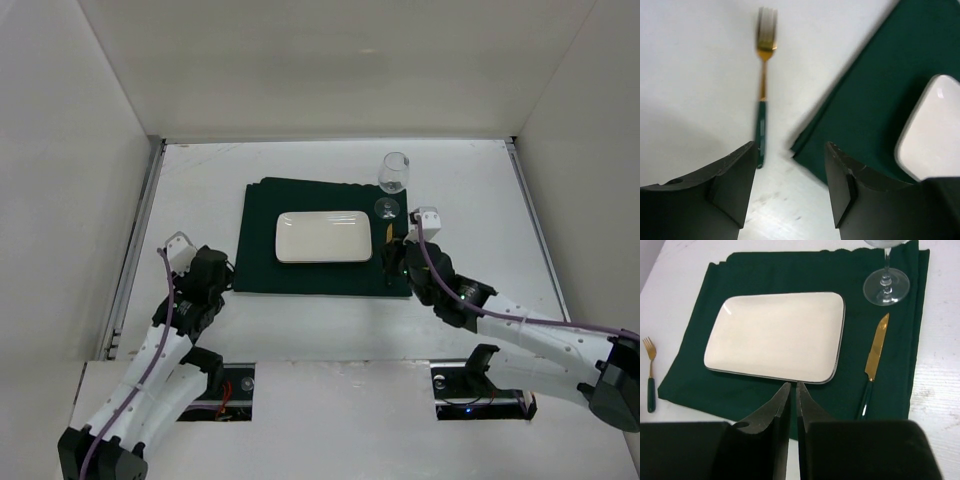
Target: Set the dinner table for one person
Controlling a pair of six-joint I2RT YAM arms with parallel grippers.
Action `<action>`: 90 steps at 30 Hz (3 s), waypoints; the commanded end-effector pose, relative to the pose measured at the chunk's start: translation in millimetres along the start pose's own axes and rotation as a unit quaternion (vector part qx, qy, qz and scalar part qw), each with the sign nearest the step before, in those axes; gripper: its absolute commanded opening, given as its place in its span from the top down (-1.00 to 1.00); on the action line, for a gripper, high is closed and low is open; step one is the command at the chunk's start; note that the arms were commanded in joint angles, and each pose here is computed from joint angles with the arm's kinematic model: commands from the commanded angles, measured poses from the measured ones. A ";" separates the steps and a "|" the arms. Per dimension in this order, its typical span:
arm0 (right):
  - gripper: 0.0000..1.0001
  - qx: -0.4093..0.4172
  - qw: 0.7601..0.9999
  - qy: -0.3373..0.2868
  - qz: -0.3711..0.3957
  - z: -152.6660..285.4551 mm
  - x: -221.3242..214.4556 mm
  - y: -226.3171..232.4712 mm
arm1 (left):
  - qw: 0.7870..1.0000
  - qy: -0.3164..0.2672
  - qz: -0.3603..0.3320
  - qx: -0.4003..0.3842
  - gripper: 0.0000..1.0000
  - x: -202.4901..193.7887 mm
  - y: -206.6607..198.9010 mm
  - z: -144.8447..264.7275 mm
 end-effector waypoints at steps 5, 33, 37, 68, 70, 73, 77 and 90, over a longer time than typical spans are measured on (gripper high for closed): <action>0.69 0.041 0.997 -0.053 -0.030 11.7 10.1 1.3 | 0.996 0.037 -0.018 0.081 -0.07 2.6 31.4 25.3; 0.64 0.065 0.997 -0.014 -0.028 -0.7 -10.8 10.5 | 0.981 0.127 -0.031 0.145 0.27 -48.4 31.0 -24.7; 0.64 0.068 0.997 -0.019 -0.032 2.4 -8.3 9.8 | 0.979 0.135 -0.032 0.150 0.32 -53.7 34.9 -31.4; 0.63 0.060 0.998 -0.009 -0.025 -4.7 -16.1 7.6 | 0.974 0.159 -0.038 0.158 0.72 -65.0 44.8 -64.1; 0.63 0.060 0.998 -0.009 -0.026 -4.2 -16.5 7.2 | 0.977 0.148 -0.039 0.150 0.79 -60.7 42.0 -62.0; 0.63 0.056 0.998 -0.008 -0.025 -4.7 -16.9 4.6 | 0.982 0.124 -0.044 0.134 0.84 -44.7 34.2 -56.0; 0.62 0.058 0.998 -0.012 -0.029 -4.1 -15.3 5.4 | 0.985 0.093 -0.085 0.117 0.87 -23.1 18.4 -40.3; 0.59 0.054 0.998 -0.015 -0.032 -5.1 -15.5 1.4 | 0.955 0.093 -0.281 0.003 0.86 -1.8 -84.7 -23.9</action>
Point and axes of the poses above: each gripper's point midway between its finger pads, its own z axis back along the fingers, its own y axis along the line the jaws close on, x = y × z, the point moved 4 cm from there along z, back along the fingers, and after that the axes turned 3 degrees about -z, right-handed, at the moved point
